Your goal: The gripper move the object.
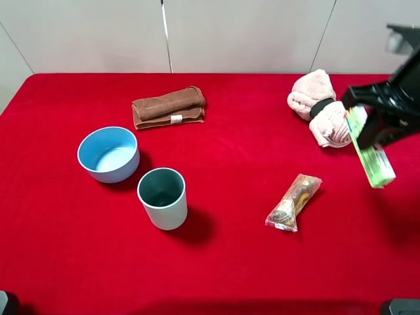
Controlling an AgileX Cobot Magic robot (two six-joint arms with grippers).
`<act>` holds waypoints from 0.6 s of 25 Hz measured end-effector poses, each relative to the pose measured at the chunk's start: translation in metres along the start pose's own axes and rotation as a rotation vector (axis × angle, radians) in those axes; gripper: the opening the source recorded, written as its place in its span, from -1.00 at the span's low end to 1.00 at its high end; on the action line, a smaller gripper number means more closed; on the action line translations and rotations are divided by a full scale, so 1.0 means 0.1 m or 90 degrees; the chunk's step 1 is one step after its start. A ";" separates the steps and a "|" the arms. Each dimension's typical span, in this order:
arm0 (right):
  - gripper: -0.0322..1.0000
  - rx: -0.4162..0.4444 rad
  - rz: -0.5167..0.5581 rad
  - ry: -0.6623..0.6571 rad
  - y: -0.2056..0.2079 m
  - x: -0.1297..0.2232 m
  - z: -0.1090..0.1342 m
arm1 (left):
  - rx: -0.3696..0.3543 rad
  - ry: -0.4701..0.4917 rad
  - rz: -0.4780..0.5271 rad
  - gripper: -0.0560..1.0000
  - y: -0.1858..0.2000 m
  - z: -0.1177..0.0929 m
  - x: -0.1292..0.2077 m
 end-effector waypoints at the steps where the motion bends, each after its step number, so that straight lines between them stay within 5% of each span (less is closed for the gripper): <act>1: -0.72 -0.002 -0.009 0.003 0.04 -0.02 0.05 | 0.000 0.000 0.000 0.96 0.00 0.00 0.00; 15: -0.72 -0.022 -0.032 0.029 0.13 -0.46 0.60 | 0.000 0.000 0.000 0.96 0.00 0.00 0.00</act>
Point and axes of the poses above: a point on each arm's last joint axis where the gripper is mounted, y pointing back along that axis away from the gripper, z along the wrist's bending axis when the last joint is at zero, x = y × z, the point moved 2 cm from there along -y, pointing out along that axis toward the gripper, and after that the axes turned 6 degrees about -y, right-handed, at the moved point
